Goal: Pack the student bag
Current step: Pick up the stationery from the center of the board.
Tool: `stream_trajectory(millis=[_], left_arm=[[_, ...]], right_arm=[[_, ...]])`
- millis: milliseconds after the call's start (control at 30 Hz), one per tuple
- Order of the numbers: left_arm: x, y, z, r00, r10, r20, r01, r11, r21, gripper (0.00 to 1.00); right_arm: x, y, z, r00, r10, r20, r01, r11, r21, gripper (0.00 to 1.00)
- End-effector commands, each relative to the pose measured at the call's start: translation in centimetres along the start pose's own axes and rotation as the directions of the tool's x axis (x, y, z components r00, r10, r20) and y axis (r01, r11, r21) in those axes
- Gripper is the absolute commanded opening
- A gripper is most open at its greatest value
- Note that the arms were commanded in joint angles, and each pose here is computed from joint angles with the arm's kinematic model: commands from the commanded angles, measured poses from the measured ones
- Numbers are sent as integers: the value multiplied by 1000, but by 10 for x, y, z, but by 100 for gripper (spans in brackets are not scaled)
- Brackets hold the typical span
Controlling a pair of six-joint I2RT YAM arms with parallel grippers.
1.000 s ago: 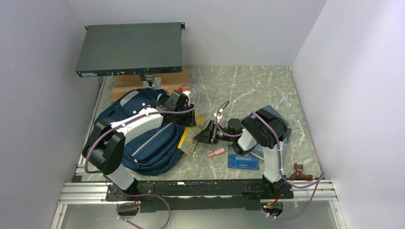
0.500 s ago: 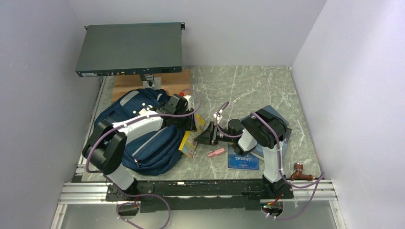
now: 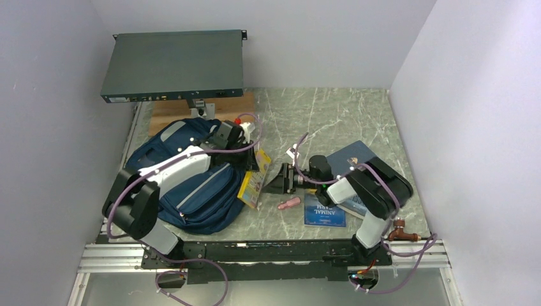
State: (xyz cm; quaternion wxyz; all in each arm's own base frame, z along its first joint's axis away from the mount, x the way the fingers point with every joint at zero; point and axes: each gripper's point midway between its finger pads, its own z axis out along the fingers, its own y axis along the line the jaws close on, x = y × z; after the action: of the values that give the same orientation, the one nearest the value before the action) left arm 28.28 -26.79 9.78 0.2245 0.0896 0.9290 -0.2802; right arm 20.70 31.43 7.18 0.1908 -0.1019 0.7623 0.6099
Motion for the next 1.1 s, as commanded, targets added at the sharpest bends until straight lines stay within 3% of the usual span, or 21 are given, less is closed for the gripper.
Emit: stream_trajectory(millis=[0,200,400,600,733,900,1067], left_arm=[[-44,-45,-56,990,28,139,-53,982,179,21],[-58,-89,-119,977,-22,213,-72,902,425,23],[-63,-131,-169,961,-78,266,-116,758,642,27],[-57,-150,-186,967,-113,228,-106,637,764,29],[-55,-152,-188,967,-128,220,-98,612,785,30],[-53,-153,-191,968,-124,217,-100,607,789,31],[-49,-148,-186,972,-111,208,-93,631,770,34]], right_arm=[[-4,22,-14,995,-99,-30,99,995,20,76],[-29,90,-29,991,-123,47,127,988,-84,76],[-52,161,-50,975,-118,190,164,954,-251,72],[-58,211,-69,964,-76,254,178,896,-407,65],[-54,224,-71,966,-62,251,174,874,-454,56],[-51,226,-71,967,-46,251,164,866,-472,38],[-53,225,-71,964,-25,265,152,869,-471,27]])
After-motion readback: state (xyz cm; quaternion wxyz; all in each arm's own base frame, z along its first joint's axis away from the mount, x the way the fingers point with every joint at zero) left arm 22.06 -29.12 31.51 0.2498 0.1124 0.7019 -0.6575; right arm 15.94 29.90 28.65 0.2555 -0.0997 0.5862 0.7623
